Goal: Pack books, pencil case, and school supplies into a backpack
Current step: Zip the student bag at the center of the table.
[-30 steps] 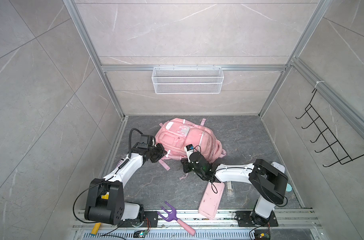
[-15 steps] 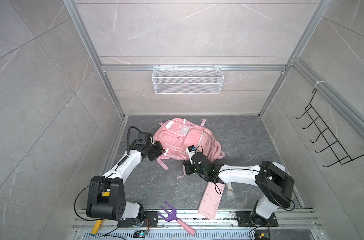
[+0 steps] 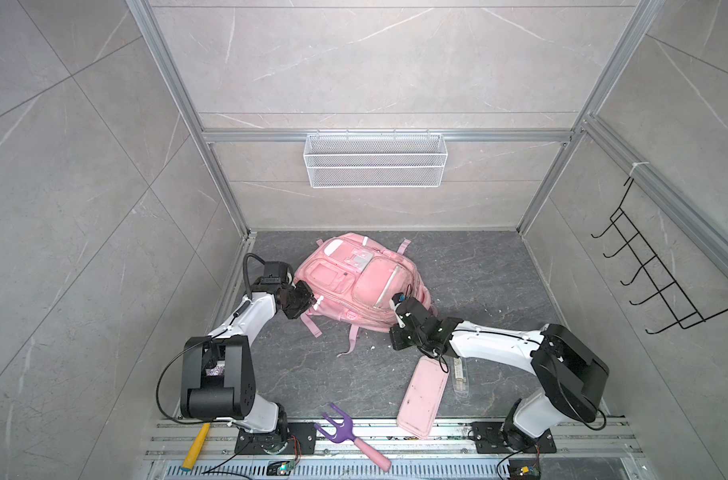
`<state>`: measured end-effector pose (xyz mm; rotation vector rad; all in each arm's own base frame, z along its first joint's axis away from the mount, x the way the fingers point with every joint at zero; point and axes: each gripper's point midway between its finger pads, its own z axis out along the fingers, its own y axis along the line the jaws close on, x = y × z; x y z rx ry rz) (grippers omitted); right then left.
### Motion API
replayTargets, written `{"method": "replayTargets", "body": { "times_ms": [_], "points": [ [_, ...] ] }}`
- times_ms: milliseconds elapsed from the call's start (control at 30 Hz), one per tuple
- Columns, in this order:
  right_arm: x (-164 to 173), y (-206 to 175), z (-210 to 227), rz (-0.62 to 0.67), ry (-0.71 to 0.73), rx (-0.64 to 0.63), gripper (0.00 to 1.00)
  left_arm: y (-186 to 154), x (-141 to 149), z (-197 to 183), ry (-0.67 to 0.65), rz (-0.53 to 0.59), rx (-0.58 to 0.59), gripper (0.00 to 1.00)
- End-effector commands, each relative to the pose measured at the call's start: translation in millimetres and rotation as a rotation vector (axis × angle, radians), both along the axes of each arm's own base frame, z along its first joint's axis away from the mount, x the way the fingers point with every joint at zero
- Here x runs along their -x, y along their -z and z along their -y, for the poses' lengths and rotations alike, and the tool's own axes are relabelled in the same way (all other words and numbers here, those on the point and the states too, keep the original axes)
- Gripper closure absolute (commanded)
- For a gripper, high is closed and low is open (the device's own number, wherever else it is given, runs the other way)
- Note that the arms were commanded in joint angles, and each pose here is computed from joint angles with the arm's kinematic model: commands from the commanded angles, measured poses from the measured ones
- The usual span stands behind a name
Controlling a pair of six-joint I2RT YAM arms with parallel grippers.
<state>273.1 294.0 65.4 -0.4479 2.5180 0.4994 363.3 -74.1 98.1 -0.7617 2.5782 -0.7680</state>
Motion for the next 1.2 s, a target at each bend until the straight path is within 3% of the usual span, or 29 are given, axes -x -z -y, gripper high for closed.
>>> {"method": "replayTargets", "body": {
  "times_ms": [0, 133, 233, 367, 433, 500, 567, 600, 633, 833, 1000, 1167],
  "points": [
    [8.6, 16.4, 46.3, -0.065, 0.035, 0.149, 1.00, -26.1, -48.7, -22.1, -0.092, 0.153, -0.051, 1.00],
    [9.3, 20.1, 50.0, -0.090, 0.017, 0.189, 1.00, -20.4, -67.6, -25.3, -0.111, 0.145, -0.061, 1.00],
    [15.3, 22.1, 34.3, -0.125, -0.029, 0.151, 1.00, -20.5, -86.8, -24.2, -0.103, 0.148, -0.059, 1.00],
    [24.7, 20.9, 1.2, -0.149, -0.105, 0.100, 1.00, -26.2, -118.2, -0.6, 0.024, 0.155, 0.003, 1.00],
    [29.5, 19.8, -17.4, -0.164, -0.142, 0.071, 1.00, -25.3, -124.2, 12.7, 0.086, 0.138, 0.003, 0.95],
    [32.9, 17.6, -37.8, -0.175, -0.174, 0.039, 1.00, -26.8, -121.1, 22.5, 0.119, 0.135, -0.020, 0.79],
    [34.7, 14.2, -55.5, -0.179, -0.196, 0.013, 1.00, -25.8, -110.4, 29.9, 0.138, 0.133, -0.052, 0.54],
    [36.4, 14.5, -63.2, -0.187, -0.207, 0.003, 1.00, -25.3, -102.6, 33.1, 0.148, 0.131, -0.069, 0.32],
    [37.6, 13.7, -70.2, -0.188, -0.219, -0.005, 1.00, -26.1, -94.1, 38.3, 0.167, 0.134, -0.082, 0.25],
    [38.4, 12.5, -99.4, -0.193, -0.267, -0.015, 1.00, -33.3, -23.4, 77.0, 0.288, 0.143, -0.129, 0.23],
    [36.3, 6.3, -105.8, -0.192, -0.279, -0.018, 1.00, -23.9, 32.5, 68.1, 0.290, 0.085, -0.167, 0.27],
    [38.0, 11.4, -104.6, -0.204, -0.275, -0.015, 1.00, -7.8, 68.8, 68.7, 0.307, 0.022, -0.152, 0.31]
  ]
}}
